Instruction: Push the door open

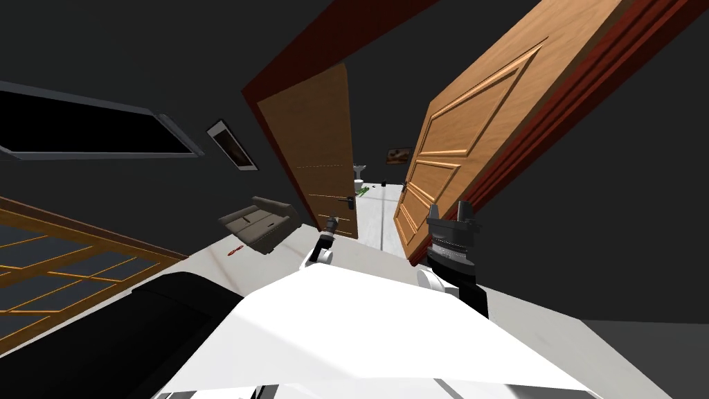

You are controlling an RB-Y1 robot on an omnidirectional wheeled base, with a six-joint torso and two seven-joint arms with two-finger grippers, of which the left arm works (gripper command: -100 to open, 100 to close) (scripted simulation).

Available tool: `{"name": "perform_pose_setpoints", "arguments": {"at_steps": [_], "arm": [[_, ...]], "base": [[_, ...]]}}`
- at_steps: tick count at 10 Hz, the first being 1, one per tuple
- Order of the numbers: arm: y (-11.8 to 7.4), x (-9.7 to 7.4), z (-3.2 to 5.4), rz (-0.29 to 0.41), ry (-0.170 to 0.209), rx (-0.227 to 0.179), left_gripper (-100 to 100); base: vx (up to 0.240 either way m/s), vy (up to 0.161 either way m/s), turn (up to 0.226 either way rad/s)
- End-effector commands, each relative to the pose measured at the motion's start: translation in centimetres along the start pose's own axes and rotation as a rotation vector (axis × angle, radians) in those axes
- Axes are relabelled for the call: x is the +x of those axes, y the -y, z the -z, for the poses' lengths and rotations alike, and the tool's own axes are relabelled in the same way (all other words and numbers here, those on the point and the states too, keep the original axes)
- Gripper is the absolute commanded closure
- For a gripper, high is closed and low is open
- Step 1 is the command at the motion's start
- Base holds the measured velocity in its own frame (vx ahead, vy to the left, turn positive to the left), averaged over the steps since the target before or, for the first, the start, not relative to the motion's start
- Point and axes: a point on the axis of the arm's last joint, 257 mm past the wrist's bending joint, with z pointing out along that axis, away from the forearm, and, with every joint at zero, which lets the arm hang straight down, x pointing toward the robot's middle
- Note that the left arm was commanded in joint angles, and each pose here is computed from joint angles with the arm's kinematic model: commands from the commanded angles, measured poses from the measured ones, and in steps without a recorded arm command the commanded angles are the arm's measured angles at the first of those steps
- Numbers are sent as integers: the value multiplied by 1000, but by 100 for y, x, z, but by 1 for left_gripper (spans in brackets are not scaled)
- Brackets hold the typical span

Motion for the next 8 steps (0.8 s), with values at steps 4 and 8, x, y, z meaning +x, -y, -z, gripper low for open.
{"name": "perform_pose_setpoints", "arguments": {"at_steps": [4,8], "arm": [[-509,13,1,23,-8,-120,-100],[-833,-1,24,36,-10,-198,-100]], "base": [[83,153,-150],[84,131,-118]]}}
